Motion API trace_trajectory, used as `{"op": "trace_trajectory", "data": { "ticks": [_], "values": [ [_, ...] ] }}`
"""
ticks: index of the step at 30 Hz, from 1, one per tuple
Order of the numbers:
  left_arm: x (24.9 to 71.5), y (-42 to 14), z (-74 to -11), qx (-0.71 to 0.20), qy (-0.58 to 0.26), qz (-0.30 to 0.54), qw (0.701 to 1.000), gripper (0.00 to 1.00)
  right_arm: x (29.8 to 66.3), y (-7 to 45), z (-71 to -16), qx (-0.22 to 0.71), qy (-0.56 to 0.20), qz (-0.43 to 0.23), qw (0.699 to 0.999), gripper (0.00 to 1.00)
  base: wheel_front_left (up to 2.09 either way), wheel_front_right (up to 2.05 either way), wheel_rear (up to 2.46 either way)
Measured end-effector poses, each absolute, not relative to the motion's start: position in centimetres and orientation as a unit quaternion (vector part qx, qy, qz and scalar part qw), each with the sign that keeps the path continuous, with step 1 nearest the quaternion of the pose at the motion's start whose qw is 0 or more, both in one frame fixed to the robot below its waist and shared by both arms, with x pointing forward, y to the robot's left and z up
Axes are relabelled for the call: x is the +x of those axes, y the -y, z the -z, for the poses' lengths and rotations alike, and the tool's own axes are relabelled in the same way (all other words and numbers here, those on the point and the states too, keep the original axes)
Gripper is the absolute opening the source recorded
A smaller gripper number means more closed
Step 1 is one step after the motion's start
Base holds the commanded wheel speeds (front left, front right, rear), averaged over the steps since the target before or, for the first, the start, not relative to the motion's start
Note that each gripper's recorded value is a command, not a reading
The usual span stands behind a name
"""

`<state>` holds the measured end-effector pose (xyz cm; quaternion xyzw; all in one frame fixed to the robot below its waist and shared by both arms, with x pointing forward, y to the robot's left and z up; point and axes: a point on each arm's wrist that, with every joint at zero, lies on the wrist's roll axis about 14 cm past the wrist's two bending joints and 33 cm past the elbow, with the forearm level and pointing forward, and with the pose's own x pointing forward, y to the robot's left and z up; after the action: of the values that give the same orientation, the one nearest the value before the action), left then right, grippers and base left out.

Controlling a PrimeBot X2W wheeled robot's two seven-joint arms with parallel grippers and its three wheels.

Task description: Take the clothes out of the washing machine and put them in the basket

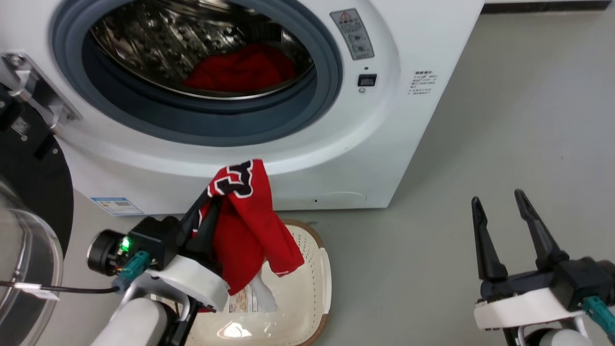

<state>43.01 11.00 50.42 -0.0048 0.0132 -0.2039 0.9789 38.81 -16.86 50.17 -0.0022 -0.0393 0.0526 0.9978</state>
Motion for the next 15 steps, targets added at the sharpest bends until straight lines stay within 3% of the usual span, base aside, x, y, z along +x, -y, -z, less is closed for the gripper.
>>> {"op": "trace_trajectory", "data": {
  "ticks": [15],
  "values": [
    [43.7,-9.7,-31.5,-0.027,-0.243,0.214,0.946,0.00,44.2,18.2,-46.0,-0.011,0.003,-0.038,0.999,1.00,0.00,0.00,0.00]
  ]
}}
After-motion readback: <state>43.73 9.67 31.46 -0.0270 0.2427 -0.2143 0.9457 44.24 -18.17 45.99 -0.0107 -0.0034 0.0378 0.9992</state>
